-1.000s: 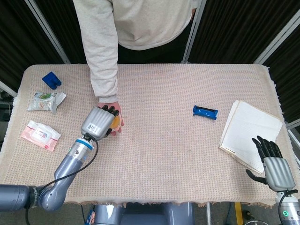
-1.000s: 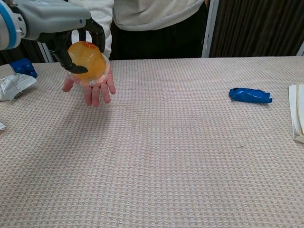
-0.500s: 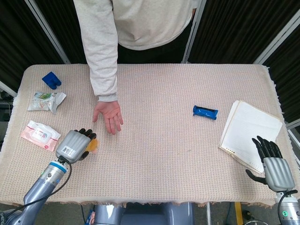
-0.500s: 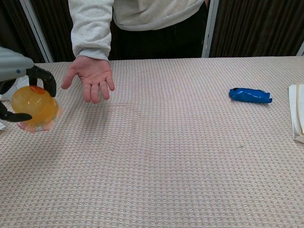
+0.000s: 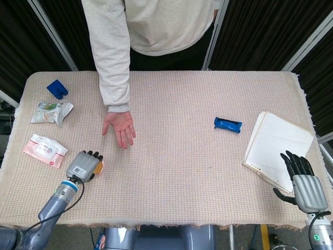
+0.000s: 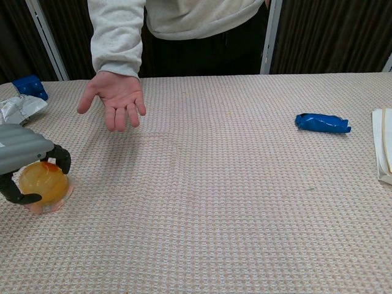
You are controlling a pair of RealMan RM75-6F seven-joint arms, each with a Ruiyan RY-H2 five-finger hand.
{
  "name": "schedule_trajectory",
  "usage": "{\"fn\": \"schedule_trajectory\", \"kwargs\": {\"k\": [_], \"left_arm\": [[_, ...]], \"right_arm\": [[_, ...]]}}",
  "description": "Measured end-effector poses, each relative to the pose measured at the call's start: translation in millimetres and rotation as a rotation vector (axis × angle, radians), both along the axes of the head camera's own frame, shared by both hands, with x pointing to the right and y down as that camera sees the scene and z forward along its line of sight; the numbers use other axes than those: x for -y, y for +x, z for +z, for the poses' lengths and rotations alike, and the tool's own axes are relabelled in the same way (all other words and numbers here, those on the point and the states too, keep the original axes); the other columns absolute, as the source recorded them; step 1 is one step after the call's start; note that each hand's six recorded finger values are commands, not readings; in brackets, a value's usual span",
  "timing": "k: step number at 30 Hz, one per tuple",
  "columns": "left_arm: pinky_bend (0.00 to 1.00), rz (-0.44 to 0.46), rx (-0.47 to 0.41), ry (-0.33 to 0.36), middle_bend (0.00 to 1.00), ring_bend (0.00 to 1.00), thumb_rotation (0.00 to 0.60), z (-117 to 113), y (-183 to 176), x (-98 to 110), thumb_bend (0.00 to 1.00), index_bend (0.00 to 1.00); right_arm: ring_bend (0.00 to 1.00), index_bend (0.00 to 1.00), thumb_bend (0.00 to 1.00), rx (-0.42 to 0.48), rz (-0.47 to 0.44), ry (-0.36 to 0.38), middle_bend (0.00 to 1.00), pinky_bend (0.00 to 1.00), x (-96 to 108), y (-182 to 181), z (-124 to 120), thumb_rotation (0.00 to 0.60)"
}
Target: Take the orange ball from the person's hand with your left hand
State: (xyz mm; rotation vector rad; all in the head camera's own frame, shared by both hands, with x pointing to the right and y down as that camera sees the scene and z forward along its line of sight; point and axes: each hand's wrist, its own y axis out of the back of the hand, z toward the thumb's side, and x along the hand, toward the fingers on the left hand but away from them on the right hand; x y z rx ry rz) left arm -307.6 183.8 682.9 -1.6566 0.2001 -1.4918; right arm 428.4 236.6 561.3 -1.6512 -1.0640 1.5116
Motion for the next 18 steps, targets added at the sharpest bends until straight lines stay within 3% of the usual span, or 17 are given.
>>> {"fn": "schedule_trajectory", "kwargs": {"k": [2, 4, 7, 11, 18], "left_arm": [[0.13, -0.002, 0.004, -0.014, 0.02, 0.04, 0.6, 2.6, -1.2, -1.8, 0.42, 0.29], [0.07, -0.007, 0.01, -0.028, 0.0, 0.0, 0.6, 3.6, -3.9, -2.9, 0.39, 0.22], [0.03, -0.02, 0.009, -0.033, 0.0, 0.0, 0.6, -0.1, -6.8, -1.4, 0.33, 0.15], [0.03, -0.056, -0.007, -0.008, 0.0, 0.0, 0.6, -11.5, -10.1, 5.0, 0.26, 0.13], [0.01, -0.158, -0.087, 0.113, 0.0, 0.0, 0.6, -52.7, -24.2, 14.1, 0.24, 0.08]], "right_arm": [[0.0, 0.05, 0.14, 0.0, 0.001, 0.001, 0.0, 0.0, -0.1, 0.1, -0.3, 0.6], [0.0, 0.05, 0.14, 0.0, 0.0, 0.002, 0.0, 0.0, -0.1, 0.0, -0.4, 0.6], [0.0, 0.05, 0.14, 0.0, -0.001, 0.002, 0.0, 0.0, -0.3, -0.4, -0.2, 0.6], [0.0, 0.05, 0.14, 0.0, 0.0, 0.003, 0.0, 0.0, -0.2, -0.1, -0.5, 0.6], [0.0, 0.05, 0.14, 0.0, -0.001, 0.003, 0.0, 0.0, 0.0, -0.2, -0.4, 0.6]]}}
